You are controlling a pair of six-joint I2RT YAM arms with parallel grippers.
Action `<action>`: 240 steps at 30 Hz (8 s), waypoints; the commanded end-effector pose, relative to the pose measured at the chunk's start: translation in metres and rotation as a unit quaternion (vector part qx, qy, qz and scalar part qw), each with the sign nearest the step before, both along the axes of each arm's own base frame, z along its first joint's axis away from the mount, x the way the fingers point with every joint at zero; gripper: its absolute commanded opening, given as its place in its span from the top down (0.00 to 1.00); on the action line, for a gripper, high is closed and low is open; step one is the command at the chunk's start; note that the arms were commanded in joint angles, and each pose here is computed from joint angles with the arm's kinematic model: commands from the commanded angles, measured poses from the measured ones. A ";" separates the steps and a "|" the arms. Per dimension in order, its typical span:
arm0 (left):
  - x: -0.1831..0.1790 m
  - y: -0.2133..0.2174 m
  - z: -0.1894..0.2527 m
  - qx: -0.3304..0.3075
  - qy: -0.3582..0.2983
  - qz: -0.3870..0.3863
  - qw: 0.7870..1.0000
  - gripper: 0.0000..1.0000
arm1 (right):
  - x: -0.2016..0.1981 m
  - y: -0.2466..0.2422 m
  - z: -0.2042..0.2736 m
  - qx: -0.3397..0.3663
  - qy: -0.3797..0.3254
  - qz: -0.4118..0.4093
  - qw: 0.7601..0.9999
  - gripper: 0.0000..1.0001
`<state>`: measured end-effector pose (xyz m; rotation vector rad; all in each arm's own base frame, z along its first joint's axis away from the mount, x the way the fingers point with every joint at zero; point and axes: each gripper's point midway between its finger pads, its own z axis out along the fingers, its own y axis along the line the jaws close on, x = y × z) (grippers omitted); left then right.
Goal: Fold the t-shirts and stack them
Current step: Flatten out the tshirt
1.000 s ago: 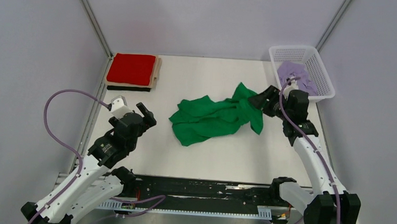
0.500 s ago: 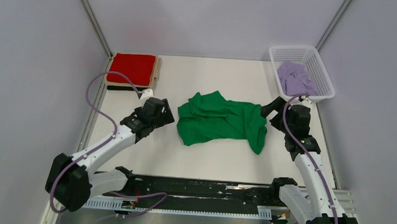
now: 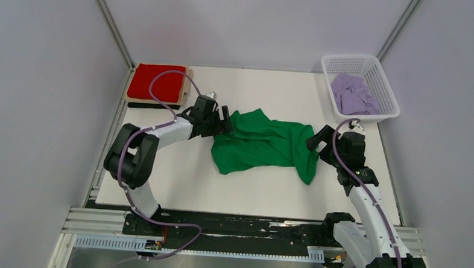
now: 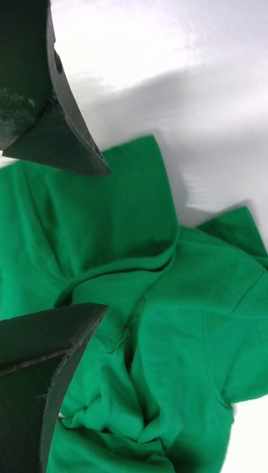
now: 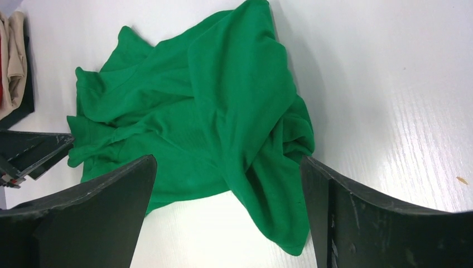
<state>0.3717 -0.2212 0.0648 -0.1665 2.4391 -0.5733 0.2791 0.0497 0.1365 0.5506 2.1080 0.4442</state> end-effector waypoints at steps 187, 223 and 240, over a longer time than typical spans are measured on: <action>-0.121 0.090 0.047 0.089 0.010 0.086 0.992 1.00 | -0.057 0.169 -0.051 -0.107 0.105 0.204 0.967 0.40; -0.099 0.102 0.239 0.006 -0.239 0.110 0.965 1.00 | -0.049 0.109 0.151 0.016 -0.178 0.126 0.976 1.00; -0.220 0.120 0.525 -0.124 -0.536 -0.025 0.834 1.00 | -0.171 0.051 0.441 0.110 -0.517 0.219 0.820 1.00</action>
